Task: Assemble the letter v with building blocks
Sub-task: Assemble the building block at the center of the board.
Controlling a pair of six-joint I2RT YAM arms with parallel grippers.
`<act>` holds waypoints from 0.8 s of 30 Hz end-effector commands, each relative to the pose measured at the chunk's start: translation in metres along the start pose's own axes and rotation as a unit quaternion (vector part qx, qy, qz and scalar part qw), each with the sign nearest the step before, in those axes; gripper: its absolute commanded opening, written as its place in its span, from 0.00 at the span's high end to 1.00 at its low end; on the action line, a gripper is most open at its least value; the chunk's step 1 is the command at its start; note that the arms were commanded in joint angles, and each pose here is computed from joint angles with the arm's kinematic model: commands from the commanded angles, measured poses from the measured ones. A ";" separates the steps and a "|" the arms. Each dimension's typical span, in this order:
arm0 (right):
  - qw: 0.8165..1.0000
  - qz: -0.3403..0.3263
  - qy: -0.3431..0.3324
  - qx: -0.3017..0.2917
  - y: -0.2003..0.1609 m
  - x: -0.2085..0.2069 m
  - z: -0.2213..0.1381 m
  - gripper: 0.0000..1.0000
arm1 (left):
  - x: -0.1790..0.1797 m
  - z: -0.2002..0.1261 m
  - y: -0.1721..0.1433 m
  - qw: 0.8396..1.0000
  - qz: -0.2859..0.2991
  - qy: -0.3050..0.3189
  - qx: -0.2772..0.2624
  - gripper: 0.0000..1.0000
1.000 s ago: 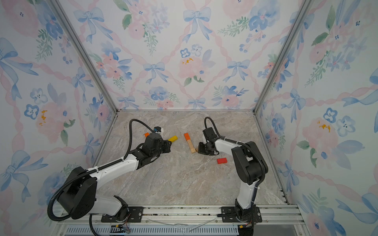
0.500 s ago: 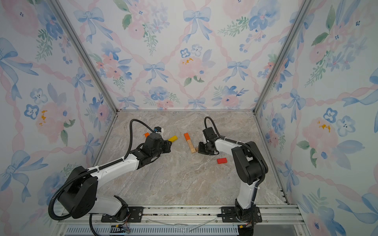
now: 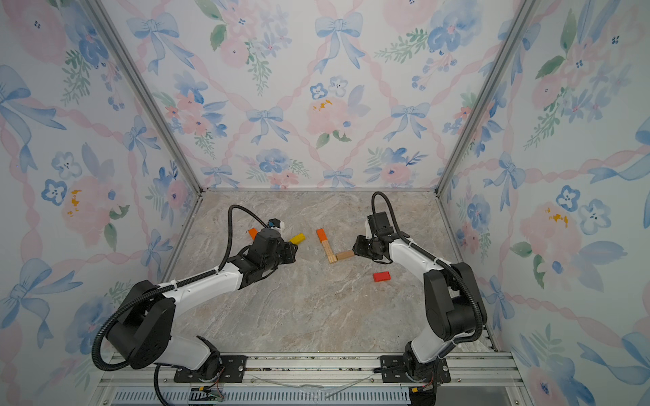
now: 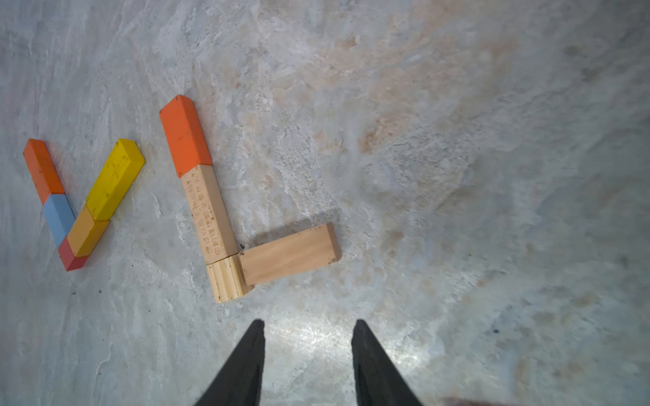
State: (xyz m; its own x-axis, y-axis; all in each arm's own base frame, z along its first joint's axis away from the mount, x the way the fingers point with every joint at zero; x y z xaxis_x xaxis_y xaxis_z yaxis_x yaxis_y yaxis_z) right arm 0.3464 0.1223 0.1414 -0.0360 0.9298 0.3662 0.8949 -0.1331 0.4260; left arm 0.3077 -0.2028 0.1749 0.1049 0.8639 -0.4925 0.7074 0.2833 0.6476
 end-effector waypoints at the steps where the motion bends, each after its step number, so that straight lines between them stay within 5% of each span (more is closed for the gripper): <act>1: 1.000 0.015 0.009 0.021 -0.007 -0.009 0.017 0.48 | -0.010 0.002 0.006 1.000 0.001 -0.017 -0.004 0.80; 24: 0.998 0.043 0.043 0.035 0.005 -0.015 0.065 0.39 | -0.006 0.000 0.004 1.000 0.004 0.000 -0.004 0.79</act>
State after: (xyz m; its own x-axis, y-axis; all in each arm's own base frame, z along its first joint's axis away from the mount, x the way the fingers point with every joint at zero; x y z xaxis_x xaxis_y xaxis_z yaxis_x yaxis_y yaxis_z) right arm 0.3768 0.1308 0.0924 -0.0217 0.8904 0.4547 0.9161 -0.1644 0.3656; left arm 0.3080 -0.2056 0.1770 0.1125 0.8615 -0.4951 0.7055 0.2816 0.6504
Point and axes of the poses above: each gripper's point midway between its finger pads, its own z axis out along the fingers, its own x axis along the line the jaws close on, y = z × x, the point moved 7 cm from there along -z, back along the fingers, and after that the axes turned 4 degrees about -z, right-handed, at the moved point
